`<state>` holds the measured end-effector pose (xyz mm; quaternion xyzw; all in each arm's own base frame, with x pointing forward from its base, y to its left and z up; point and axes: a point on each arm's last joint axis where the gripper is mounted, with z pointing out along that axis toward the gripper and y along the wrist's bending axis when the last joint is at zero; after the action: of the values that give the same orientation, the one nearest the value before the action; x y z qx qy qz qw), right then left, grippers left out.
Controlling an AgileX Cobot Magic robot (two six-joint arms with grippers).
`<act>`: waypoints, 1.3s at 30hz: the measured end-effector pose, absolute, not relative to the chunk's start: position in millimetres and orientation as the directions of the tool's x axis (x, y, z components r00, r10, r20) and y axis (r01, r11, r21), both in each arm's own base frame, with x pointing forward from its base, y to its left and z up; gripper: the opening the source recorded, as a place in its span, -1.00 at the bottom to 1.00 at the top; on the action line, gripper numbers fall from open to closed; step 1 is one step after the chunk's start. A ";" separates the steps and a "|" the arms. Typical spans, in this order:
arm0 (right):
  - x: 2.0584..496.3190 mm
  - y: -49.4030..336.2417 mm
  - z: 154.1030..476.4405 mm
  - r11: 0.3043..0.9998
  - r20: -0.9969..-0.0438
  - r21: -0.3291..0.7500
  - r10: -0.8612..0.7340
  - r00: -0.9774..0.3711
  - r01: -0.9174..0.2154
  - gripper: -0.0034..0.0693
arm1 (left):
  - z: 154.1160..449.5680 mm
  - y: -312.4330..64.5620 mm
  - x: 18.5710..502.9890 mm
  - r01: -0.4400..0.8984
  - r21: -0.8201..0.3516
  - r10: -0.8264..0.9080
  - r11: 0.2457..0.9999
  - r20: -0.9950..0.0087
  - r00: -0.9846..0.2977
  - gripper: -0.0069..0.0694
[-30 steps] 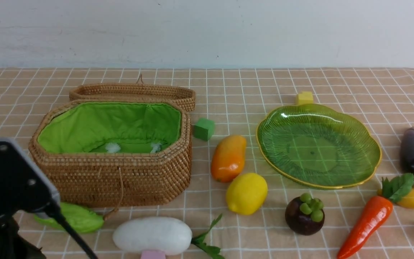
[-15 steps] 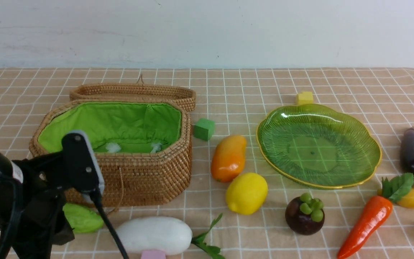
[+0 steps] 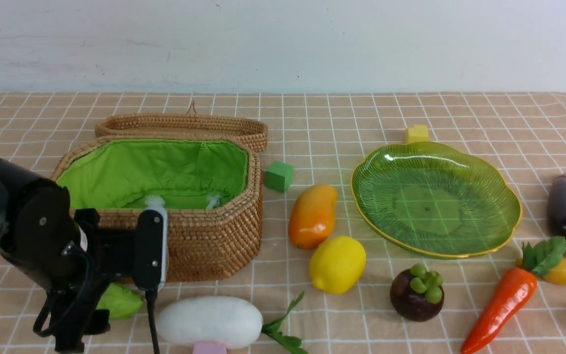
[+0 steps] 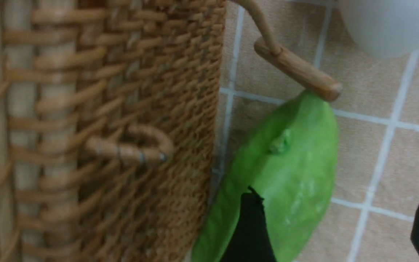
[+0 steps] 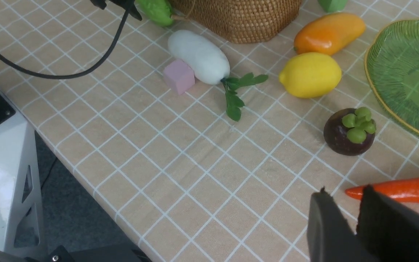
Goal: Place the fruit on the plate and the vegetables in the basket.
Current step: Take a chayote with your left arm and place it on the basket on the left.
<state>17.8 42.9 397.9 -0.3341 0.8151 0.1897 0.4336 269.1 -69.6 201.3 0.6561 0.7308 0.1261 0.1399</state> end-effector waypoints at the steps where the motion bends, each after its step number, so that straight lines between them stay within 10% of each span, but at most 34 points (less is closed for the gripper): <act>1: 17.8 42.9 397.9 0.705 -0.834 0.019 -0.380 -0.401 -0.709 -0.49 | 194.7 -69.8 273.2 0.927 0.370 0.998 0.056 -0.010 -0.057 0.64; 10: 17.8 42.9 397.9 0.705 -0.834 0.019 -0.380 -0.401 -0.709 -0.49 | 173.7 -70.4 287.9 0.927 0.368 0.996 -0.073 0.076 0.048 0.57; 16: 17.9 43.0 397.6 0.705 -0.833 0.020 -0.381 -0.402 -0.709 -0.49 | 169.3 -71.6 293.3 0.928 0.364 0.995 -0.083 0.084 0.056 0.17; 39: 17.8 43.6 397.1 0.701 -0.833 0.028 -0.378 -0.404 -0.712 -0.46 | 171.2 -69.4 270.0 0.982 0.188 0.997 0.026 0.068 -0.040 0.44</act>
<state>17.8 43.6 397.1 -0.3343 0.8151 0.1939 0.4315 270.0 -69.4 171.2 0.6917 0.7151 0.0916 0.0410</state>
